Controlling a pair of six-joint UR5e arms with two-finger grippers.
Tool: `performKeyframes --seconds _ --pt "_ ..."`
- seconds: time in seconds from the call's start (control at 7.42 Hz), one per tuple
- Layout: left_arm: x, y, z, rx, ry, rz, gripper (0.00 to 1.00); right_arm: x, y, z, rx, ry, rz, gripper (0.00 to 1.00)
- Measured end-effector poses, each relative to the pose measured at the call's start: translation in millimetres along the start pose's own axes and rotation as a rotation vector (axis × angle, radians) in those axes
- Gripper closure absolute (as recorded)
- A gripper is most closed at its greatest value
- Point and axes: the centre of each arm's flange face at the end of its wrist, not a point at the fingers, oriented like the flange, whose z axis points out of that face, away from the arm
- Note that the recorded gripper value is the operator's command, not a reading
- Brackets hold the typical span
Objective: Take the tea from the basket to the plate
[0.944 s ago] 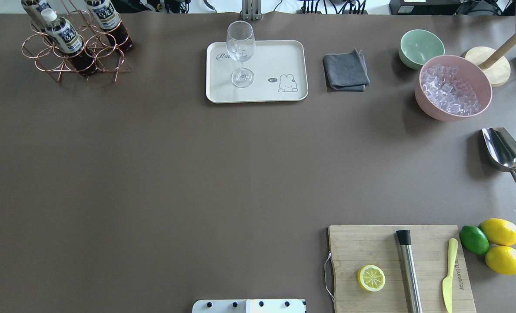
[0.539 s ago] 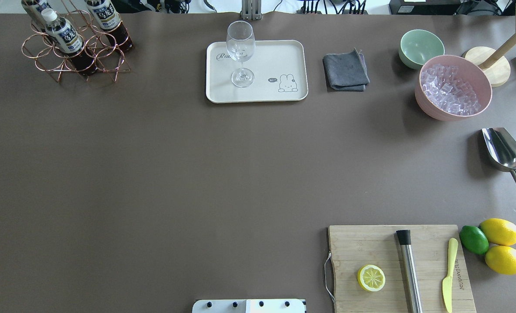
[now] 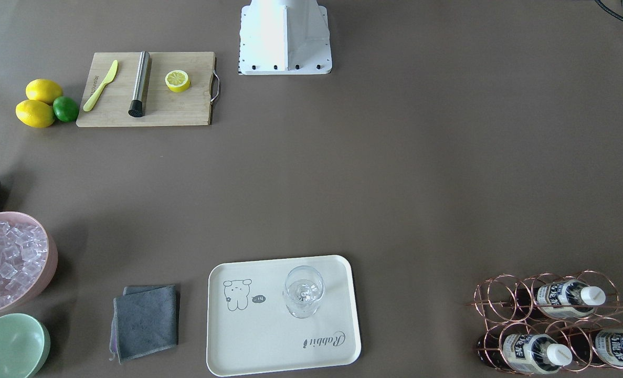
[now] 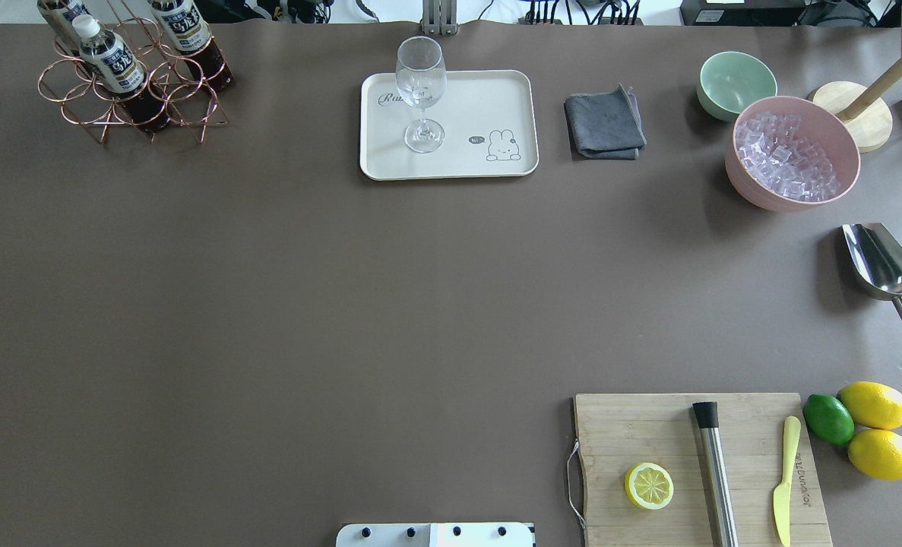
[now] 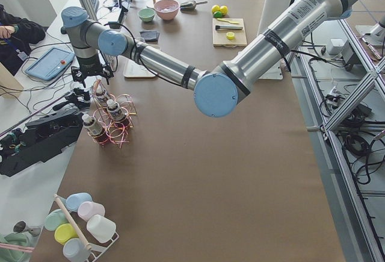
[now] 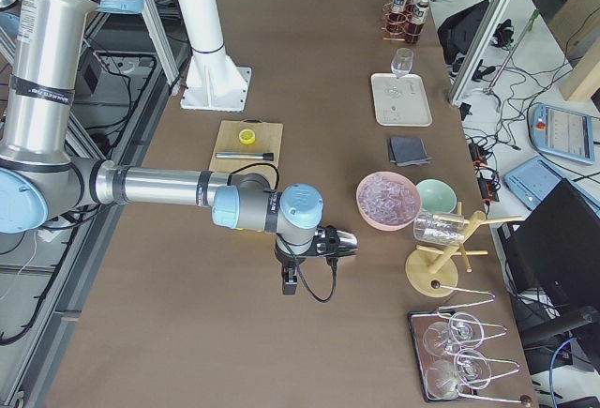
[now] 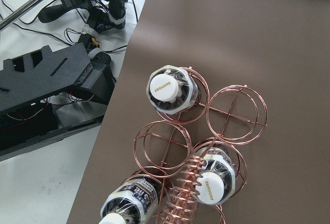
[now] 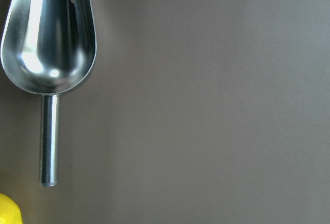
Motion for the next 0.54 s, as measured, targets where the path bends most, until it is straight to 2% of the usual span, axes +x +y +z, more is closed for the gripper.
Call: performKeyframes --seconds 0.27,0.4,0.54 --pt "-3 -1 5 0.001 0.001 0.004 0.11 1 0 2 -0.003 -0.002 0.003 0.00" --pt "-5 1 10 0.001 0.002 0.005 0.30 2 1 3 -0.005 -0.003 0.006 0.00" --pt "-6 2 14 0.001 0.003 0.008 0.73 5 0 6 0.000 -0.004 0.003 0.00"
